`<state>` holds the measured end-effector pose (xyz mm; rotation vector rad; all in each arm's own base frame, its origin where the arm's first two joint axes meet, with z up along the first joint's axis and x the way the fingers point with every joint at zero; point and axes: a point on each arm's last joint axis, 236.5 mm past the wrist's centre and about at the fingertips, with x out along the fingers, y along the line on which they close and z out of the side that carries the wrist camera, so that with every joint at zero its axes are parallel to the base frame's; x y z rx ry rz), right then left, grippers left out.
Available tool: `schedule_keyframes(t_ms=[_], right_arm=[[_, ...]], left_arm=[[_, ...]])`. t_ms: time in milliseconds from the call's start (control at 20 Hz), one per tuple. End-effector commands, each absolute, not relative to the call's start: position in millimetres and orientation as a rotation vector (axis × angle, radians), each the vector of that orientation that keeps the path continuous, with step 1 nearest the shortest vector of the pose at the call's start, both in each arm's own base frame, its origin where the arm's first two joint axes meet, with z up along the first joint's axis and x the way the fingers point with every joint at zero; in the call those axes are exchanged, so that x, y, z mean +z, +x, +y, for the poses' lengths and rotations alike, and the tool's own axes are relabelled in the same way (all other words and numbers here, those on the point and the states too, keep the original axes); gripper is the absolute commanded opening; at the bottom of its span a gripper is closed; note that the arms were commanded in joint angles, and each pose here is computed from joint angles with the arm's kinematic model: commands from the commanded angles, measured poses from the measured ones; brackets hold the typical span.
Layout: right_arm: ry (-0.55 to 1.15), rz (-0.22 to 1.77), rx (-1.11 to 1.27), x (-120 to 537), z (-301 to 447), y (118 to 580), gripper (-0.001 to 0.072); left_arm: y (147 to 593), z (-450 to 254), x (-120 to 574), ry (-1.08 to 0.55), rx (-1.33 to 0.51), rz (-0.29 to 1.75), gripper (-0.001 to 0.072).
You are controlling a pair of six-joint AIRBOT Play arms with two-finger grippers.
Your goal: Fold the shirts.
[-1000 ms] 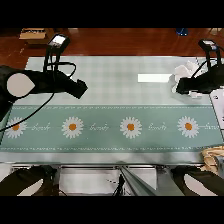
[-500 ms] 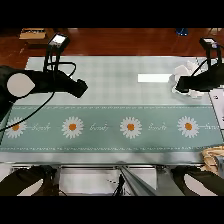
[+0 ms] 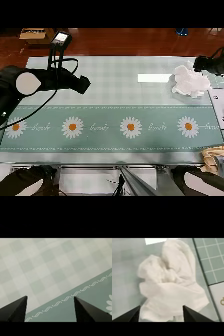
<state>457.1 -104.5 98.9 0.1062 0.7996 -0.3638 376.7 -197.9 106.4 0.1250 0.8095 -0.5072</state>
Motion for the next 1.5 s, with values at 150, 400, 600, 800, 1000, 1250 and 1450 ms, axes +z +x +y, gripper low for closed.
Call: schedule_keyframes(t_ms=[150,400,600,800,1000,1250,1450], right_arm=[[0.504,0.871,-0.555,-9,-190,464,0.0579],[0.64,0.861,-0.502,-57,-180,490,0.0579],[0.707,0.9,-0.454,-90,-151,502,0.0401],[0.637,0.815,-0.303,-35,-123,523,0.0023],[0.374,0.544,-0.061,145,-80,517,0.0023],[0.172,0.138,0.181,367,18,403,0.0024],[0.21,0.056,0.354,421,79,299,0.0023]], left_arm=[[377,-199,106,0.124,-0.508,0.808,0.0715],[377,-199,106,0.124,-0.508,0.808,0.0715],[377,-199,106,0.125,-0.508,0.808,0.0715],[377,-204,119,0.098,-0.522,0.791,0.0714],[381,-209,179,0.09,-0.544,0.71,0.0714],[349,-203,270,0.117,-0.593,0.674,0.0713],[304,-190,305,0.108,-0.613,0.721,0.0712]])
